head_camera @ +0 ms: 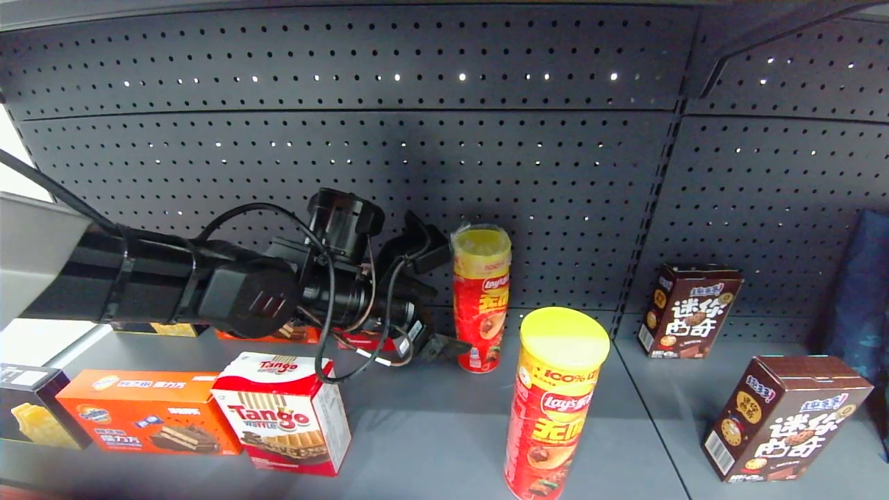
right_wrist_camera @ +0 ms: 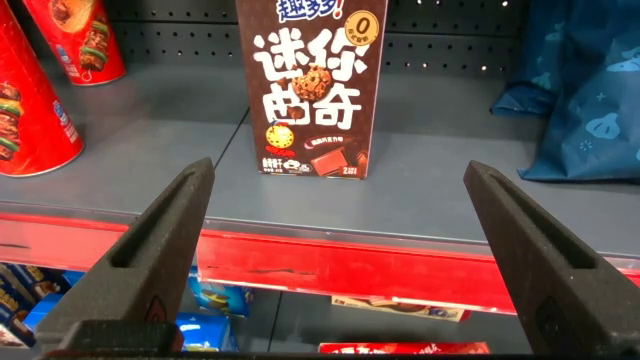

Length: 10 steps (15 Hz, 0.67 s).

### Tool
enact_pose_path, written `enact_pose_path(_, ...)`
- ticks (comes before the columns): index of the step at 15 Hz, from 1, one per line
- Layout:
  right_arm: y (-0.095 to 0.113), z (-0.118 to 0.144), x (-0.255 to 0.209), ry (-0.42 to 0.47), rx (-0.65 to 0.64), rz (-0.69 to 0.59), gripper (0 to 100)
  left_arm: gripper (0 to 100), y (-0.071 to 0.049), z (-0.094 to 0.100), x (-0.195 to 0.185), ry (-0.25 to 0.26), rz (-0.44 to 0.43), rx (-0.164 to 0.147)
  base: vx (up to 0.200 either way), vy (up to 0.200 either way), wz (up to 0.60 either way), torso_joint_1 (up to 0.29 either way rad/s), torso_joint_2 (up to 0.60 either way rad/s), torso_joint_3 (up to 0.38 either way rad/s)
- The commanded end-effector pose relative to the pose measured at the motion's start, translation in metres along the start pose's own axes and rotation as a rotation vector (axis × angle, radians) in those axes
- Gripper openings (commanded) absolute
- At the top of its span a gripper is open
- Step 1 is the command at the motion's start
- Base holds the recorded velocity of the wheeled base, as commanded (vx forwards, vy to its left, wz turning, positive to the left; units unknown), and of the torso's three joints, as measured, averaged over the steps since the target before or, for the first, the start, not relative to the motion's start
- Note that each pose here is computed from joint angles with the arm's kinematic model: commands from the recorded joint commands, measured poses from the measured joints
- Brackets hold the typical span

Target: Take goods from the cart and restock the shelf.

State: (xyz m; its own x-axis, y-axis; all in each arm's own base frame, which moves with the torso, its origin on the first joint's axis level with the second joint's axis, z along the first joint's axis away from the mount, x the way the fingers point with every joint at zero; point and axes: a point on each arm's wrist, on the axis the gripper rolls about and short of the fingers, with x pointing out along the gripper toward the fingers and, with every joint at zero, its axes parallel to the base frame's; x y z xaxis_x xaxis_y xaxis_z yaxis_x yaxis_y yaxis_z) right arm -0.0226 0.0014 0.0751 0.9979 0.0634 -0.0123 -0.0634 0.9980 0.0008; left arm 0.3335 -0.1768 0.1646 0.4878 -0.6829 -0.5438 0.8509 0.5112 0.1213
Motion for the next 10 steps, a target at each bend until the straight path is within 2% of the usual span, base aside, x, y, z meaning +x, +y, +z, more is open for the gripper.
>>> enact_pose_path(1, 0.000, 0.000, 0.000, 0.001, 0.000, 0.001, 100, 100, -0.006, 0.000, -0.012, 0.000, 0.011, 0.002, 0.000, 0.000, 0.00, 0.000, 0.00, 0.000)
enact_pose_path(3, 0.000, 0.000, 0.000, 0.001, 0.000, 0.001, 100, 100, -0.010, -0.004, -0.014, 0.009, 0.006, 0.000, 0.000, 0.000, 0.00, 0.000, 0.00, 0.000)
enact_pose_path(8, 0.000, 0.000, 0.000, 0.001, 0.000, 0.001, 100, 100, -0.010, -0.009, -0.003, -0.025, 0.006, 0.018, 0.000, 0.000, 0.00, 0.000, 0.00, 0.000)
enact_pose_path(10, 0.000, 0.000, 0.000, 0.001, 0.000, 0.001, 100, 100, -0.014, -0.009, -0.001, -0.032, -0.028, 0.021, 0.000, 0.000, 0.00, 0.000, 0.00, 0.000)
